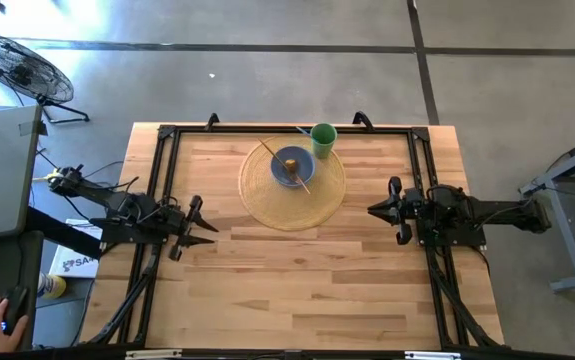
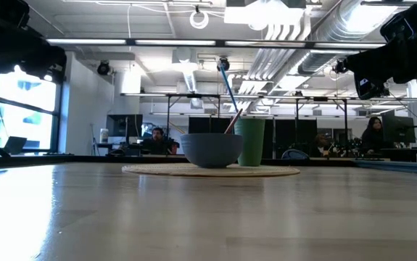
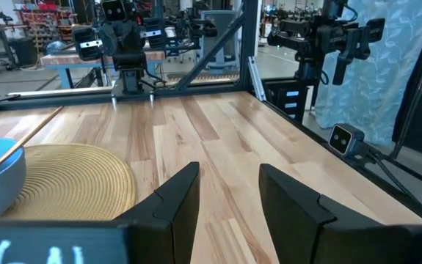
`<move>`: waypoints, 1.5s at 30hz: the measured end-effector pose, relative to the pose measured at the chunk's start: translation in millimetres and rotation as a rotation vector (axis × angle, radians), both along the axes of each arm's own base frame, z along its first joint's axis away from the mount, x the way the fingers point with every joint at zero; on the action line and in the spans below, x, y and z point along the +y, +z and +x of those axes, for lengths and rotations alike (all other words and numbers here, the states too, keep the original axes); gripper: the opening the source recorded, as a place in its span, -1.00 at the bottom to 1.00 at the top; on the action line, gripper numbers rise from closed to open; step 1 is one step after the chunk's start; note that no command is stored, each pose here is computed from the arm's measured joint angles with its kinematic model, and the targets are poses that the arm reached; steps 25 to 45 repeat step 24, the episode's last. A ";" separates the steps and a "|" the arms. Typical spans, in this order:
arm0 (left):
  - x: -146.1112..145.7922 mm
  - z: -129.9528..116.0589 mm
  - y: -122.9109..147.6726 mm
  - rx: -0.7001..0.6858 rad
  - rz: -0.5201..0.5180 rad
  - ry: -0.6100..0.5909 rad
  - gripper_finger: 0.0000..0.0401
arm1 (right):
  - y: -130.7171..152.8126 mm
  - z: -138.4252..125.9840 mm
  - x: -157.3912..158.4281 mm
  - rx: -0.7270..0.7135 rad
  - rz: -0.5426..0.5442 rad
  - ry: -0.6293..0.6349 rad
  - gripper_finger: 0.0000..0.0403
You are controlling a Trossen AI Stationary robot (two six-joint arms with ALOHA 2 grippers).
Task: Pick & Place Utensil
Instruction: Return to Home Position
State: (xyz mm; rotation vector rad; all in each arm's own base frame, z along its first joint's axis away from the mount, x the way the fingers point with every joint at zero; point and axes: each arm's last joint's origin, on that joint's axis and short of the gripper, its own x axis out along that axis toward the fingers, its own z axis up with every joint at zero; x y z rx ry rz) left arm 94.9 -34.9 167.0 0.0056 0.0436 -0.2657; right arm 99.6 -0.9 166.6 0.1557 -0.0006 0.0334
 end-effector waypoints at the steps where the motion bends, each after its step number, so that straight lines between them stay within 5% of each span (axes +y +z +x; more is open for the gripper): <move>1: 0.0 0.0 0.0 0.000 0.000 0.000 -0.31 | 0.0 0.0 0.0 0.000 0.000 0.000 -0.83; 45: 0.0 0.0 0.0 0.000 0.000 -0.001 -0.31 | 0.0 0.0 0.0 0.000 0.000 0.000 -0.84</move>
